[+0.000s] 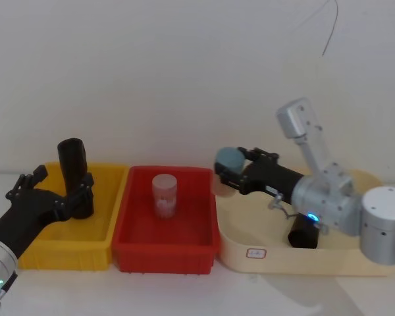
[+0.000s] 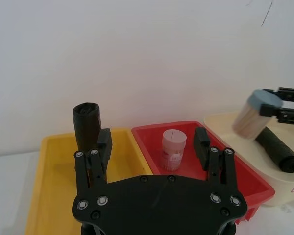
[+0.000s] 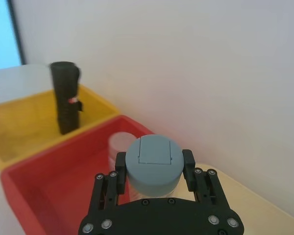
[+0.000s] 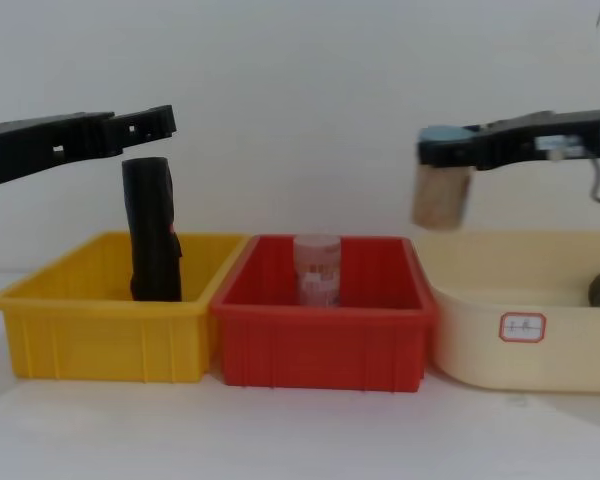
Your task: Pick up the garbage bag with the one hand and transfer it to the other hand.
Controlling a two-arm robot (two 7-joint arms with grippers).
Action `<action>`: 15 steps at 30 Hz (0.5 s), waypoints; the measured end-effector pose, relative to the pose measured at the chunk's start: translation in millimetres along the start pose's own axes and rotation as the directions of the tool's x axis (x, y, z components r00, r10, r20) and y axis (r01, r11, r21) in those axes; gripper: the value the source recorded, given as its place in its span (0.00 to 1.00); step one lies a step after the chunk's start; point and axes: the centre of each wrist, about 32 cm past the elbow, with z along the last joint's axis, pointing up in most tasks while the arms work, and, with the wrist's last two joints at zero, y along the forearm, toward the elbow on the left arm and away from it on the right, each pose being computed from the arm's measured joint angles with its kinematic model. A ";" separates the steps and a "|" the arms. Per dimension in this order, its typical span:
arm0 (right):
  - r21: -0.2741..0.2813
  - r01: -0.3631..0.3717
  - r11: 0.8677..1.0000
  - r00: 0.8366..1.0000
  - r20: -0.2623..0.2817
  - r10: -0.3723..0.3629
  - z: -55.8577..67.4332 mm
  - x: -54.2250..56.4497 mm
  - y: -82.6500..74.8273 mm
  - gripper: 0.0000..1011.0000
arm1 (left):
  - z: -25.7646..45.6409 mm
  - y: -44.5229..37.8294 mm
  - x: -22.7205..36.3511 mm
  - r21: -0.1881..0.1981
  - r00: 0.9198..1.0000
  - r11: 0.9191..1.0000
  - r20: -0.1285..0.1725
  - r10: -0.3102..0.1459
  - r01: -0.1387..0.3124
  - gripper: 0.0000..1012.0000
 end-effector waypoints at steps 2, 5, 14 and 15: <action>-0.006 0.032 0.999 0.999 -0.005 -0.032 -1.7 3.6 -10.0 0.66 | 0.0 0.0 0.0 0.000 1.000 1.000 0.000 0.000 0.000 0.99; -0.022 0.065 0.998 0.998 -0.012 -0.066 -5.8 6.3 -21.3 0.66 | 0.0 0.0 0.0 0.000 1.000 1.000 0.000 0.000 0.000 0.99; -0.059 0.116 0.992 0.992 -0.036 -0.118 -15.4 9.2 -41.1 0.73 | 0.0 0.0 0.0 0.000 1.000 1.000 0.000 0.000 0.000 0.99; -0.066 0.117 0.991 0.992 -0.040 -0.120 -17.4 8.9 -43.1 0.77 | 0.0 0.0 0.0 0.000 1.000 1.000 0.000 0.000 0.000 0.99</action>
